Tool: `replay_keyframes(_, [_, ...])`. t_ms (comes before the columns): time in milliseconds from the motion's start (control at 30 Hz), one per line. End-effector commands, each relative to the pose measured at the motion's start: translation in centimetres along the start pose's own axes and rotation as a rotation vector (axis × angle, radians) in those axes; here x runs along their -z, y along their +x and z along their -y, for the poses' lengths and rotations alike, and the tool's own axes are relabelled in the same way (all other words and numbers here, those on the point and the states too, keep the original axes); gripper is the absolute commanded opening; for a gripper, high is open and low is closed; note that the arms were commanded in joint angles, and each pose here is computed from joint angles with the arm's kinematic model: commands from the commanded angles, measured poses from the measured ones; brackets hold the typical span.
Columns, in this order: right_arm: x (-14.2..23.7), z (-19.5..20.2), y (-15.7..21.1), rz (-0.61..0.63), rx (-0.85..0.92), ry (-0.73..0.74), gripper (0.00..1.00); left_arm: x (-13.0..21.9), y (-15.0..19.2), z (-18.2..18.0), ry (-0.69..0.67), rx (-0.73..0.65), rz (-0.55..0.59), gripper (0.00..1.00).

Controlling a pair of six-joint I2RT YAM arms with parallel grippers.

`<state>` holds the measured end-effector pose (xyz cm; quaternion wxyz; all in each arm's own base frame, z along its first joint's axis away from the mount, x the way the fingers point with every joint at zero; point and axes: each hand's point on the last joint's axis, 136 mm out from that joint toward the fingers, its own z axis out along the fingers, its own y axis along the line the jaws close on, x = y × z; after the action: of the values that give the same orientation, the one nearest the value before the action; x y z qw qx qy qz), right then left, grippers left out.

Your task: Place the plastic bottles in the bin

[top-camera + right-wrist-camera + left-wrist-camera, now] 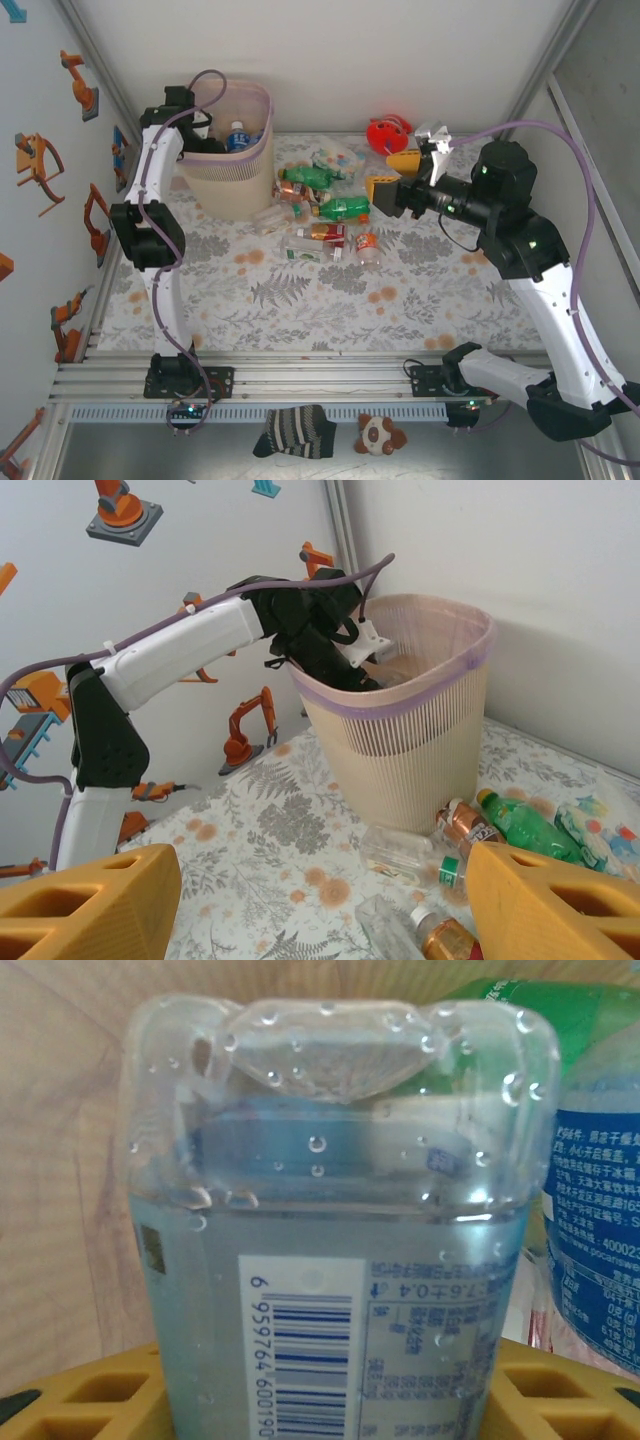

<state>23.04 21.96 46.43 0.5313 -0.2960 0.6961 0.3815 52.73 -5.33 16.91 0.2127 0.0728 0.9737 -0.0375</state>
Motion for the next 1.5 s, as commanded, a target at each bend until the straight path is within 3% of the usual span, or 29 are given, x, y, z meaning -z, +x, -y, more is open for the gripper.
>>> replay_keyframes(0, [0.7,-0.9,-0.5,0.022,0.019,-0.018,0.74,-0.7,0.8,0.8,0.044,0.005,-0.042,0.6])
replay_keyframes(467, [1.0,-0.9,-0.5,0.029,0.008,-0.013,0.74,6.8,-2.8,2.0,0.08,-0.011,0.164,0.76])
replay_keyframes(1033, [0.7,-0.6,-0.2,0.022,0.011,-0.008,0.74,16.1,-4.6,4.1,0.164,-0.022,0.372,0.76])
replay_keyframes(1467, [-0.1,-0.1,0.4,0.006,0.003,-0.008,0.73,22.5,-2.8,6.8,0.276,-0.029,0.477,0.74])
